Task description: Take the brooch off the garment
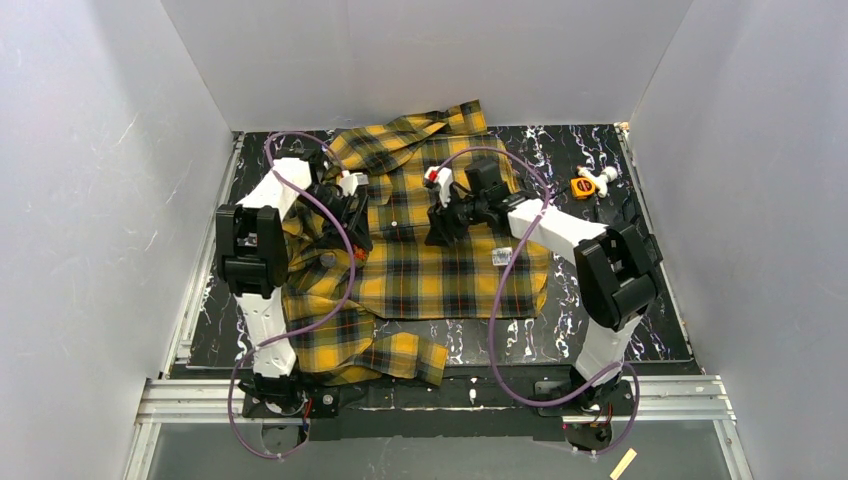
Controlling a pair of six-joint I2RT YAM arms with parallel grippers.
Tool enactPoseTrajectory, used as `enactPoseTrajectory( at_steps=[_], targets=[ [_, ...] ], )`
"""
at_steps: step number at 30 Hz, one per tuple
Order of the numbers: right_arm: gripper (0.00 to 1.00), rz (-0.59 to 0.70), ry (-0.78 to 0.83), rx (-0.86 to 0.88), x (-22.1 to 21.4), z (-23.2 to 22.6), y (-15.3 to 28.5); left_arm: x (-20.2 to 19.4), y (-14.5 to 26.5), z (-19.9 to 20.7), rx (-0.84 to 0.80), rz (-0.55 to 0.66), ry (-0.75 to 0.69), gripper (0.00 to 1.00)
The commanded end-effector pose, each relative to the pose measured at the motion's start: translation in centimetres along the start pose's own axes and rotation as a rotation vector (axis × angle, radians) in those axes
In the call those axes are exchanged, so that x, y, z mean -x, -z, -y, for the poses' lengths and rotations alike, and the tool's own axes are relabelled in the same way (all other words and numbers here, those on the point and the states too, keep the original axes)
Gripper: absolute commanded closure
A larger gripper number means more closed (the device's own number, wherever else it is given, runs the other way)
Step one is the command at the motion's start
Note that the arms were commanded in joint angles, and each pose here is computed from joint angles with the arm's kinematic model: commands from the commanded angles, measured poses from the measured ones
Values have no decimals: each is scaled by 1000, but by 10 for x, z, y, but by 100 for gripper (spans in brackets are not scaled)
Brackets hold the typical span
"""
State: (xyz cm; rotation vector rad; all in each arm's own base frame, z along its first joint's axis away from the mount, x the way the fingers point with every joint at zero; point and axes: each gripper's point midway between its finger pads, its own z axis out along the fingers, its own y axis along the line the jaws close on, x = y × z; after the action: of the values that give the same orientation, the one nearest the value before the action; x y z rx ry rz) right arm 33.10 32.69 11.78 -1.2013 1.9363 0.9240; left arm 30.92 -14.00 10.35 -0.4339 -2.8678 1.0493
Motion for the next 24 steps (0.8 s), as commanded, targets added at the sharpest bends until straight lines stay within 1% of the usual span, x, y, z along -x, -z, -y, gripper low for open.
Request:
enactPoseTrajectory(
  at_steps=[1,3,4,6,8,11,13,15,17,24],
  targets=[
    [41,30,112,-31,16,-9,-26,5,30,11,-80,99,78,35],
    [42,42,150,-57,23,-16,-37,8,44,5,-54,167,81,34],
    [43,49,166,-65,26,-20,-43,8,56,-7,-18,214,104,32],
    [44,60,183,-70,31,-29,-56,7,66,-17,34,268,106,32],
    [46,69,190,-67,36,-37,-70,6,73,-22,58,300,117,34],
    [47,87,198,-64,47,-48,-93,7,84,-27,26,351,190,38],
    [46,99,182,-75,55,-52,-108,6,91,-29,23,378,219,38],
    [42,106,150,-74,60,-56,-122,2,97,-31,50,399,221,38],
    [41,114,136,-71,64,-62,-135,-3,99,-34,78,405,226,38],
    [40,100,158,-67,57,-73,-164,-14,104,-33,117,428,229,38]
  ],
)
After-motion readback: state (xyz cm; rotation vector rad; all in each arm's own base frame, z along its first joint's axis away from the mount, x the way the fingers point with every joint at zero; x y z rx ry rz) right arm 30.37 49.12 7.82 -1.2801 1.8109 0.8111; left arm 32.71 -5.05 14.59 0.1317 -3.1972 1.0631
